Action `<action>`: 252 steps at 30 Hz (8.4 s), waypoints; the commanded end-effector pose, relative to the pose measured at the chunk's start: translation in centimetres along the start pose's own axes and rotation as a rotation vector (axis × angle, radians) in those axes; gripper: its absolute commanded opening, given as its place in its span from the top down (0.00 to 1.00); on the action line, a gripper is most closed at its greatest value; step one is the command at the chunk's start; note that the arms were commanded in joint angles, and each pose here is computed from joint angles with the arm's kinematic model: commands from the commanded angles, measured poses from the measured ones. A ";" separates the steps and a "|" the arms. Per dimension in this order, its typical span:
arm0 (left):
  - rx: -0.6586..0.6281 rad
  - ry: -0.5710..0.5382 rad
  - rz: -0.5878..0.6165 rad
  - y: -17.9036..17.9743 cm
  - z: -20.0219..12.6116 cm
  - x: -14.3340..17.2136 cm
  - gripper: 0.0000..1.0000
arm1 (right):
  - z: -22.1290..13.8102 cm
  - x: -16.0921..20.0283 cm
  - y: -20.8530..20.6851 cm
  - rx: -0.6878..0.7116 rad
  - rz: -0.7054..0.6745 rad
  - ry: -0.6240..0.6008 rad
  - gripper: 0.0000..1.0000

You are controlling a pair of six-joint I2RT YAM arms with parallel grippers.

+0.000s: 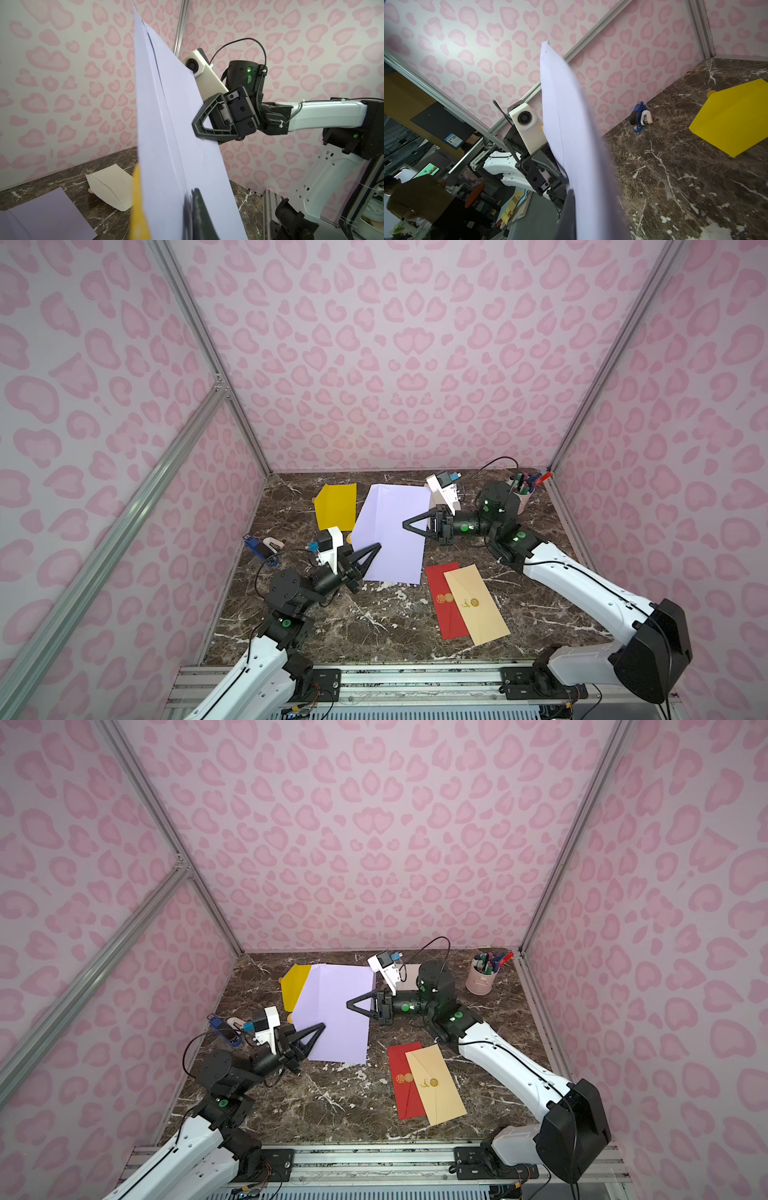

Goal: Open the envelope
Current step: Place the envelope at the center of the board, then pick up the envelope from the envelope.

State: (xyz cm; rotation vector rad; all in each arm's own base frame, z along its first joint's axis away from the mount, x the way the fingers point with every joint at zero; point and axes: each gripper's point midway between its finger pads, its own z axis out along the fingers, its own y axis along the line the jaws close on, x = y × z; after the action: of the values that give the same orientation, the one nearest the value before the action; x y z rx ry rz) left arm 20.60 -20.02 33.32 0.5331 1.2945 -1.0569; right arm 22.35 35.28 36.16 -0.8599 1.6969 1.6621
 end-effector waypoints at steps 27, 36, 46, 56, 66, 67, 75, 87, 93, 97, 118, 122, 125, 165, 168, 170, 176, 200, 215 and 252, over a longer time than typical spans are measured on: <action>0.017 -0.050 0.036 -0.8 -0.7 -1.0 0.95 | 0.2 0.6 -4.2 0.134 0.006 0.012 0.71; -0.048 -0.046 0.029 0.4 -0.7 -0.8 0.95 | -0.2 2.3 -9.3 0.291 0.072 0.039 0.52; -0.242 -0.008 0.015 4.4 -1.1 0.2 0.95 | -1.8 3.7 -12.5 0.406 0.124 0.038 0.50; -0.694 0.144 -0.236 15.2 -5.5 5.8 0.95 | -3.9 5.9 -15.0 0.545 0.150 0.061 0.50; -0.794 0.392 -0.560 17.9 -9.8 15.5 0.95 | -4.9 6.5 -15.9 0.577 0.167 0.056 0.50; -0.790 0.402 -0.567 17.8 -10.0 15.8 0.95 | -5.0 6.5 -16.0 0.579 0.170 0.054 0.50; -0.913 0.512 -0.633 18.2 -12.5 18.7 0.95 | -5.0 6.9 -16.5 0.580 0.188 0.048 0.50; -1.119 0.558 -0.599 19.7 -15.6 18.7 0.65 | -5.4 7.7 -17.0 0.589 0.196 0.059 0.50; -1.235 0.516 -0.532 20.1 -17.2 16.7 0.45 | -5.4 7.8 -17.0 0.592 0.196 0.061 0.50; -1.192 0.467 -0.479 19.9 -16.0 14.3 0.45 | -5.3 8.1 -17.3 0.590 0.206 0.067 0.50; -0.711 0.704 -0.591 14.8 -3.2 24.8 0.58 | -4.6 8.5 -17.4 0.627 0.217 0.071 0.49; -0.702 0.727 -0.601 14.0 -3.4 26.1 0.59 | -4.5 8.8 -17.6 0.626 0.222 0.077 0.49; -0.698 0.739 -0.600 13.7 -3.1 26.5 0.59 | -4.3 9.0 -17.7 0.624 0.227 0.083 0.49; -0.759 0.665 -0.526 13.8 -4.5 22.4 0.56 | -3.8 9.6 -18.3 0.609 0.235 0.098 0.49; -0.753 0.679 -0.521 13.9 -4.2 22.7 0.53 | -3.6 9.8 -18.5 0.607 0.240 0.101 0.49; -0.755 0.699 -0.527 14.2 -4.1 23.4 0.53 | -3.5 9.7 -18.5 0.605 0.240 0.100 0.49; -0.752 0.730 -0.565 14.8 -3.6 25.7 0.55 | -3.7 10.0 -18.4 0.622 0.235 0.107 0.49; -0.882 0.768 -0.547 16.3 -7.5 26.7 0.56 | -4.3 10.8 -18.5 0.642 0.240 0.113 0.49; -0.259 0.717 -0.496 7.8 7.0 24.0 0.45 | -11.3 15.5 -19.3 0.947 0.293 0.146 0.52; -0.150 0.808 -0.649 3.1 13.3 31.2 0.40 | -20.7 27.4 -19.9 1.074 0.636 0.076 0.47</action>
State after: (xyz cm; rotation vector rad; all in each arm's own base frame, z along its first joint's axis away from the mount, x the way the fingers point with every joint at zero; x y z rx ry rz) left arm 27.61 -40.02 6.71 0.4634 2.3309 -1.3274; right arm 22.05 13.53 3.10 0.1546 2.6295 0.7303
